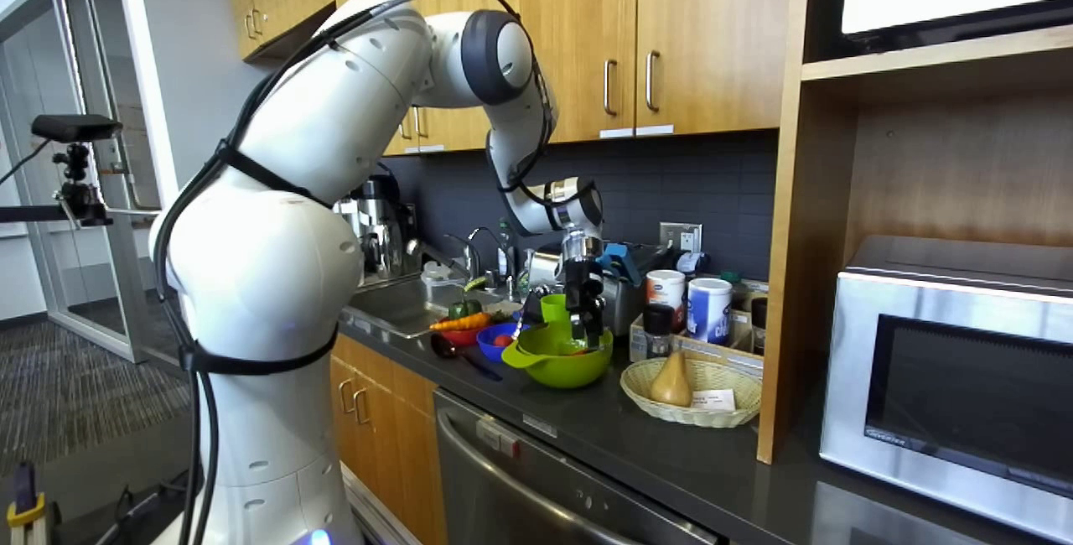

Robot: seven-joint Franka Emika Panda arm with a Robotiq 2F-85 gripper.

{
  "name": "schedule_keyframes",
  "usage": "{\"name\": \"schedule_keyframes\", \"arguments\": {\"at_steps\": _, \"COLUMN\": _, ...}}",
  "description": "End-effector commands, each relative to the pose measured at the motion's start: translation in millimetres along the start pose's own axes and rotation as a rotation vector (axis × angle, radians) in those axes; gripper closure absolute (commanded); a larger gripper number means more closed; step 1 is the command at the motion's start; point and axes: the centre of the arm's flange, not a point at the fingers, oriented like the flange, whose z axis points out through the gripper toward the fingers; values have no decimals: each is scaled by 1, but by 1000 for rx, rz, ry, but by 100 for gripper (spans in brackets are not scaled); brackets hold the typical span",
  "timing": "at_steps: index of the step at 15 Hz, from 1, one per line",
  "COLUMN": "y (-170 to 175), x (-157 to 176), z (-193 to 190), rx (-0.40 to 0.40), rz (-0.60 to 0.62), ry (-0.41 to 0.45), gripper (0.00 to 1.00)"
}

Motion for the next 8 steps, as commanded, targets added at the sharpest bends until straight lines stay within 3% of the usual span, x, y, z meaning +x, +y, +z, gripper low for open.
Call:
{"name": "schedule_keyframes", "arguments": {"at_steps": 1, "y": -2, "x": 8, "z": 7, "rx": -16, "rz": -38, "ry": 8, "gripper": 0}}
{"name": "schedule_keyframes", "arguments": {"at_steps": 4, "y": -2, "x": 11, "z": 9, "rx": -15, "rz": -52, "ry": 8, "gripper": 3}}
{"name": "schedule_keyframes", "arguments": {"at_steps": 5, "y": -2, "x": 11, "z": 9, "rx": -16, "rz": -55, "ry": 8, "gripper": 26}}
{"name": "schedule_keyframes", "arguments": {"at_steps": 8, "y": -3, "x": 13, "z": 6, "rx": -22, "rz": -60, "ry": 6, "gripper": 35}}
